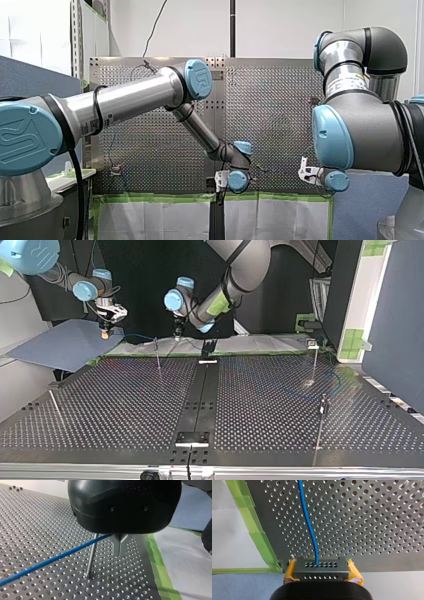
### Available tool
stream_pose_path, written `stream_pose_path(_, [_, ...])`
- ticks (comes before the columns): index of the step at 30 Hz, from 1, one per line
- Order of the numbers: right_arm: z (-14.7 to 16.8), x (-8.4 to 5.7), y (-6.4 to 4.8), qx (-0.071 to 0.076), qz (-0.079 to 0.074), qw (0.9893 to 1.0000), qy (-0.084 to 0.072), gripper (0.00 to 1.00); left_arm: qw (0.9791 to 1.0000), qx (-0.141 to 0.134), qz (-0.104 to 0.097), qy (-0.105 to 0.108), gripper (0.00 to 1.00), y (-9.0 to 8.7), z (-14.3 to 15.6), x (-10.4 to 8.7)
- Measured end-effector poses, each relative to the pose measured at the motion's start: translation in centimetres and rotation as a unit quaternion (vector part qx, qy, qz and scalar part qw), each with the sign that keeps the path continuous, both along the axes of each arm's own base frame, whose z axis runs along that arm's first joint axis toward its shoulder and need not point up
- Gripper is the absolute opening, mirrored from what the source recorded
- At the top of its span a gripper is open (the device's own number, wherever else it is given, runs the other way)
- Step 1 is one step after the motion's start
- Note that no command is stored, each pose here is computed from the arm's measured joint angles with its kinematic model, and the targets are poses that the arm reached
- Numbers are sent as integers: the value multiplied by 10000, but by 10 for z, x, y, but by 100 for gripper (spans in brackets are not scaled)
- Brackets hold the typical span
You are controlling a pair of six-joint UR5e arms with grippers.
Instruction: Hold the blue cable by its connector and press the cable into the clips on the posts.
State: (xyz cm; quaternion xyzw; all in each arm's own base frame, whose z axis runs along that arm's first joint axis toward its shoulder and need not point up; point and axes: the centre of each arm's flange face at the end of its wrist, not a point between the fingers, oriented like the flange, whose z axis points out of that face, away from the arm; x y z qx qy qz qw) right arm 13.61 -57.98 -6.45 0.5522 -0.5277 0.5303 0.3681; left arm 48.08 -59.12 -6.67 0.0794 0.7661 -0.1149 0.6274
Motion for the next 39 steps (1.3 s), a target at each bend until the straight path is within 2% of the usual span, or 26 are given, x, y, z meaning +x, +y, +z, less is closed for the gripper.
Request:
stream_pose_path(7, [1,0,-2,-15,1,10000,5,0,10000,-18,66,0,0,-1,6,8])
stream_pose_path(12, [0,-2,-1,34,-52,9999,104,0,9999,27,90,40,0,2,4,6])
stream_pose_path(16, [-2,-2,3,141,-80,9995,257,0,9997,185,92,109,0,8,-5,-2])
stream_pose_path(22, [-4,7,8,195,64,9989,422,0,9990,396,119,164,0,9,-15,-21])
stream_pose_path(26, [-4,7,7,164,56,9991,378,0,9993,360,79,113,0,4,-14,-26])
stream_pose_path(32, [-3,7,6,126,48,9995,286,0,9997,239,74,-10,0,1,-9,-18])
stream_pose_path(39, [-2,5,4,107,20,9997,197,0,9997,233,60,-66,0,-2,-5,-14])
